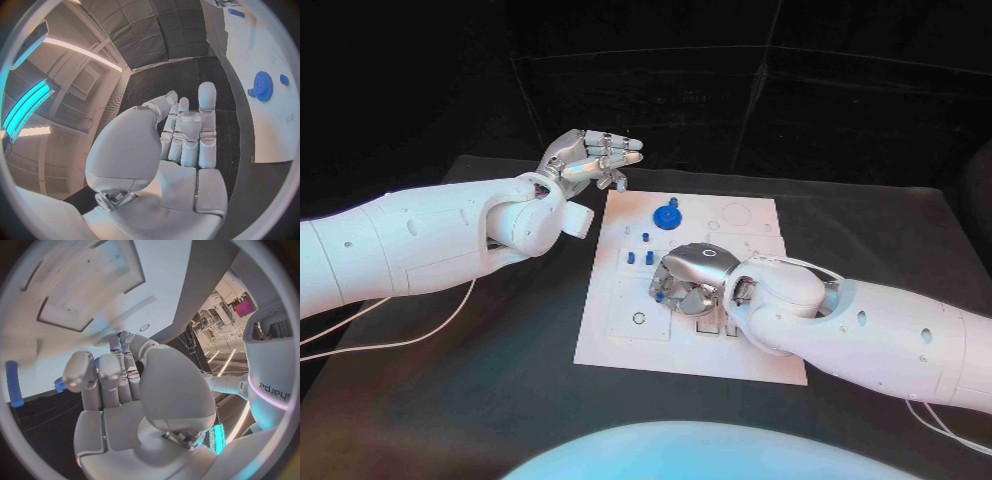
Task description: Assemble the parts on the task board
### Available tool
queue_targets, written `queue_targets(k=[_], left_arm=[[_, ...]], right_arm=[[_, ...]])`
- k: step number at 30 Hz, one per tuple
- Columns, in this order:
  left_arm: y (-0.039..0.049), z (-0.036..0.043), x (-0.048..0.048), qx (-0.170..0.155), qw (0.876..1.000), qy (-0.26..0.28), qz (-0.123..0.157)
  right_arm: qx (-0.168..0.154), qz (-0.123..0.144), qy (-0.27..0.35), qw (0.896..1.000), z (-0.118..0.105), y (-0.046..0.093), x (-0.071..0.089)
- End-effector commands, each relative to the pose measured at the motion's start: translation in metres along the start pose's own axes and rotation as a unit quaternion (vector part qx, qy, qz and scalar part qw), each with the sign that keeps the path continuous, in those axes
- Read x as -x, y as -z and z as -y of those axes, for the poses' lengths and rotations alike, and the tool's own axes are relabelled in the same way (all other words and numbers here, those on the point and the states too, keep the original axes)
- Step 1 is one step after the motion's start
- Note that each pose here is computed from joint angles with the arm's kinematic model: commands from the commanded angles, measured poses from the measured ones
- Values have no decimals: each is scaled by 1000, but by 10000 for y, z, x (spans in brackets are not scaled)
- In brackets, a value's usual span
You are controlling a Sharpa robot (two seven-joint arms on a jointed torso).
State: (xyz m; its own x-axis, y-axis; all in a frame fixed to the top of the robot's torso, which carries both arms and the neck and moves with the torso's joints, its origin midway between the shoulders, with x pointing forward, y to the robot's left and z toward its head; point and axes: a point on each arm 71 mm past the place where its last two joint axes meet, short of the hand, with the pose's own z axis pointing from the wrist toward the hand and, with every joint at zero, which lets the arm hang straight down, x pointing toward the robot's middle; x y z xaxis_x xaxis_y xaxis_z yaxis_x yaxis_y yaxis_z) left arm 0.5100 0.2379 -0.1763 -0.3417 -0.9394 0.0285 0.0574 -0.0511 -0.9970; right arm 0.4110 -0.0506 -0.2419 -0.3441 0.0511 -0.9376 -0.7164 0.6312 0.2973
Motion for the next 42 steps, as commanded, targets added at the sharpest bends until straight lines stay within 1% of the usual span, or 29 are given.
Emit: queue_targets(k=[1,8,12,15,20,22,26,28,29,30,31,34,36,42], left_arm=[[-5,11,-12,-1,1000,5,-5],[-4,9,-14,0,1000,5,-7],[-5,7,-9,1,1000,5,-6],[-4,6,-3,2,1000,5,-6],[-1,5,8,3,1000,5,-5],[0,5,10,3,1000,5,-5],[1,5,14,3,1000,5,-5],[1,4,14,3,1000,5,-6],[1,4,13,3,1000,5,-6],[0,3,13,3,1000,5,-6],[-1,3,11,3,1000,6,-7],[-3,1,3,4,1000,6,-8],[-5,-1,4,4,1000,6,-9],[-10,-6,-3,6,1000,8,-11]], right_arm=[[-5,-4,12,1000,7,-4,-10],[-2,23,10,1000,5,6,28],[3,38,7,999,-5,51,56],[6,47,4,999,-12,120,79],[-2,59,3,998,32,314,153],[-12,64,3,998,85,398,226],[-42,78,5,996,239,533,432],[-66,77,11,995,341,584,524],[-87,75,17,993,445,617,600],[-92,74,19,993,471,624,616],[-107,71,23,992,545,648,654],[-130,62,29,989,665,694,701],[-140,57,32,988,722,713,719],[-152,40,37,987,801,718,720]])
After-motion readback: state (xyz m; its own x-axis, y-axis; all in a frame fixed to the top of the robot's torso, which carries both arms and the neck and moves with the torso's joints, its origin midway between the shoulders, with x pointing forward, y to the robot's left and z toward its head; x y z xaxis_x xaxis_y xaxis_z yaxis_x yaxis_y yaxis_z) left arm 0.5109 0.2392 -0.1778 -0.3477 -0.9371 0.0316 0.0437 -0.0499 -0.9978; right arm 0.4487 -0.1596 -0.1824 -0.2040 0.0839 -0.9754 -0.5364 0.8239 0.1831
